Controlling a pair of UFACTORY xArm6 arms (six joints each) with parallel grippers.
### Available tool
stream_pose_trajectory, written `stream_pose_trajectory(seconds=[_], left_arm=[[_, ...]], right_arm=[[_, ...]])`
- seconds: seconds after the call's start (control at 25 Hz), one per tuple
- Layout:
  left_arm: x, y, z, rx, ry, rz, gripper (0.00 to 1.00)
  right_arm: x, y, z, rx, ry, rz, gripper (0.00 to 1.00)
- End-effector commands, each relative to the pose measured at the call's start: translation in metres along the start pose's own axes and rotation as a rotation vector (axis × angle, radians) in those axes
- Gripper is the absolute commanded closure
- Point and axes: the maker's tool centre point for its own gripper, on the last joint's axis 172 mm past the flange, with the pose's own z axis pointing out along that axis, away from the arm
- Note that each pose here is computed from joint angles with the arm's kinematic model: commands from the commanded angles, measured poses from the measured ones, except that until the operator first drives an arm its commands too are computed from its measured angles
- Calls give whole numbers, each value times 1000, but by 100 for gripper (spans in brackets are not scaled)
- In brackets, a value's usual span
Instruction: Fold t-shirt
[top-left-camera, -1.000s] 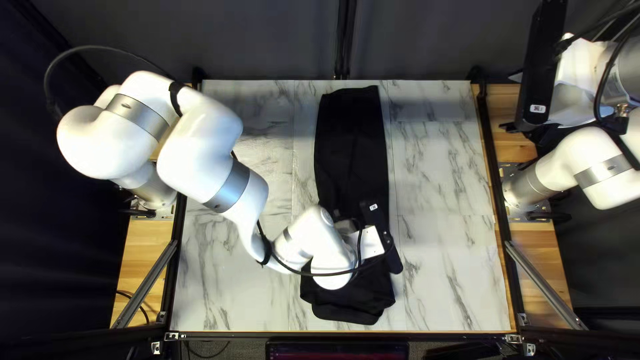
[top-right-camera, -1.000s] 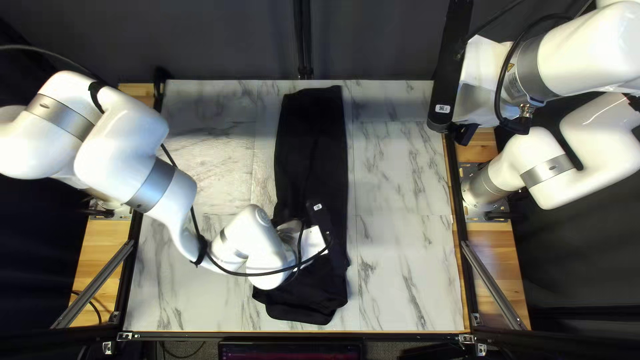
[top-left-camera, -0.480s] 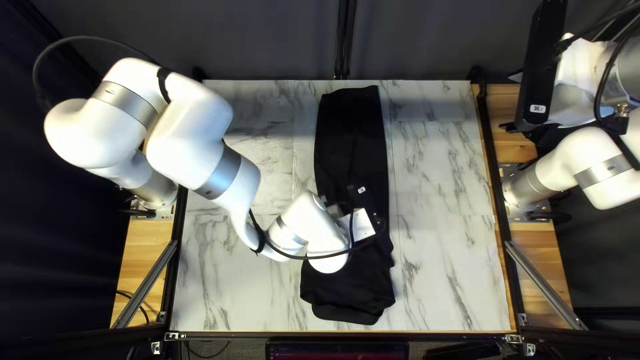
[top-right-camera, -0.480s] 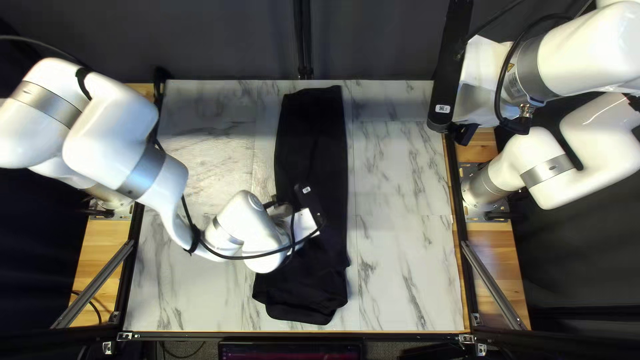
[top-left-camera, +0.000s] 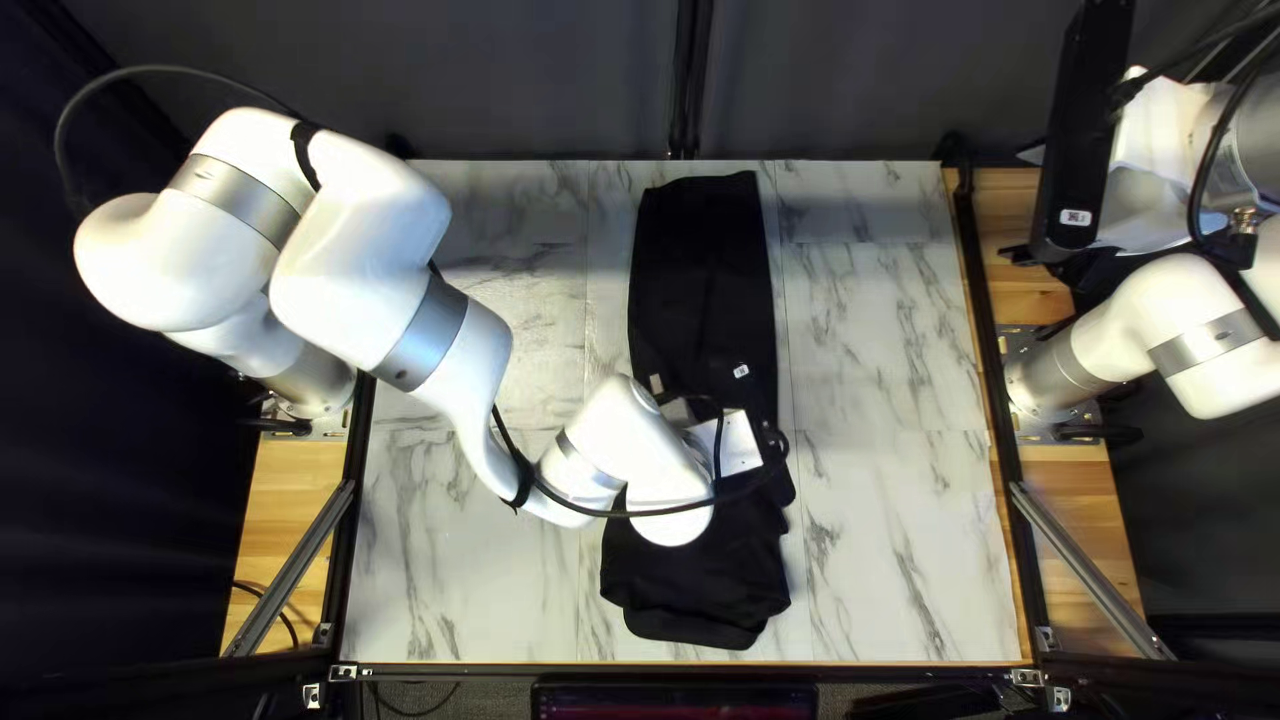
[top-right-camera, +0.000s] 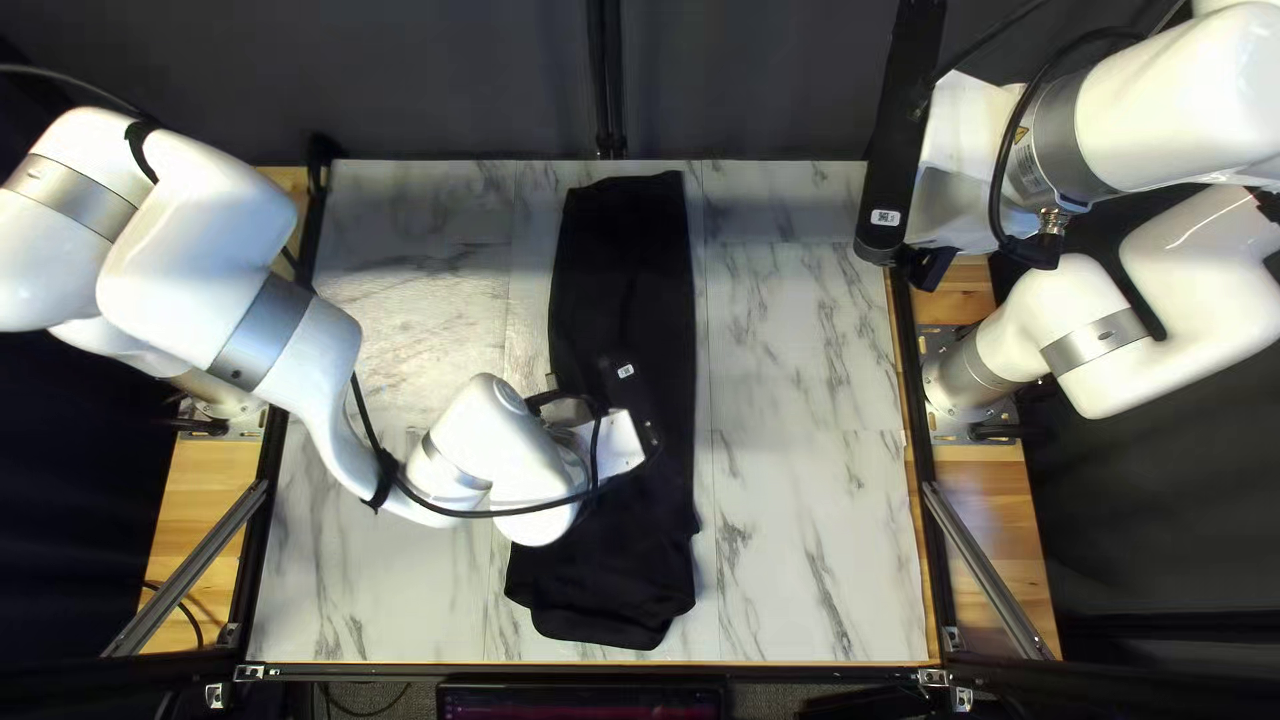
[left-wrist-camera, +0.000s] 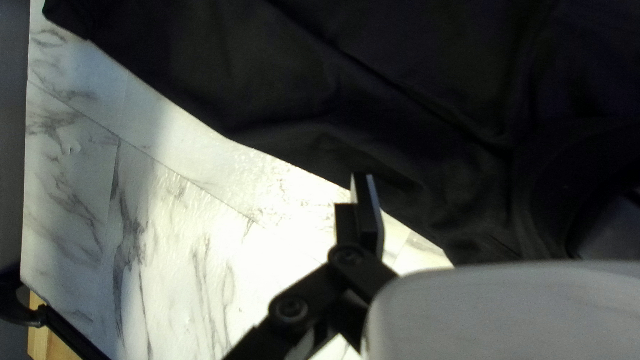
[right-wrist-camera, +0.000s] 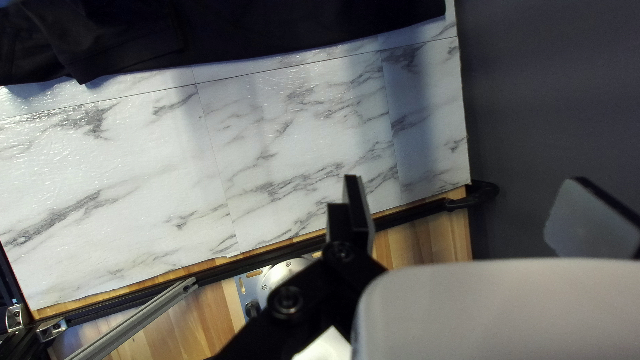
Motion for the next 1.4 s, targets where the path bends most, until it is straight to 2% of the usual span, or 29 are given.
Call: stream_pose_trajectory(seconds=[0.04, 0.4, 0.68, 1.0, 1.4], left_arm=[[-10, 7, 8, -38, -6, -40, 0], [-17, 25, 12, -113, -17, -96, 0], [-27, 32, 16, -122, -36, -138, 0], [-31, 45, 19, -140, -82, -174, 0], [-35, 50, 17, -156, -91, -174, 0]], right_arm=[[0, 0, 0, 0, 0, 0, 0], [0, 0, 0, 0, 0, 0, 0], [0, 0, 0, 0, 0, 0, 0], [0, 0, 0, 0, 0, 0, 0], [0, 0, 0, 0, 0, 0, 0]])
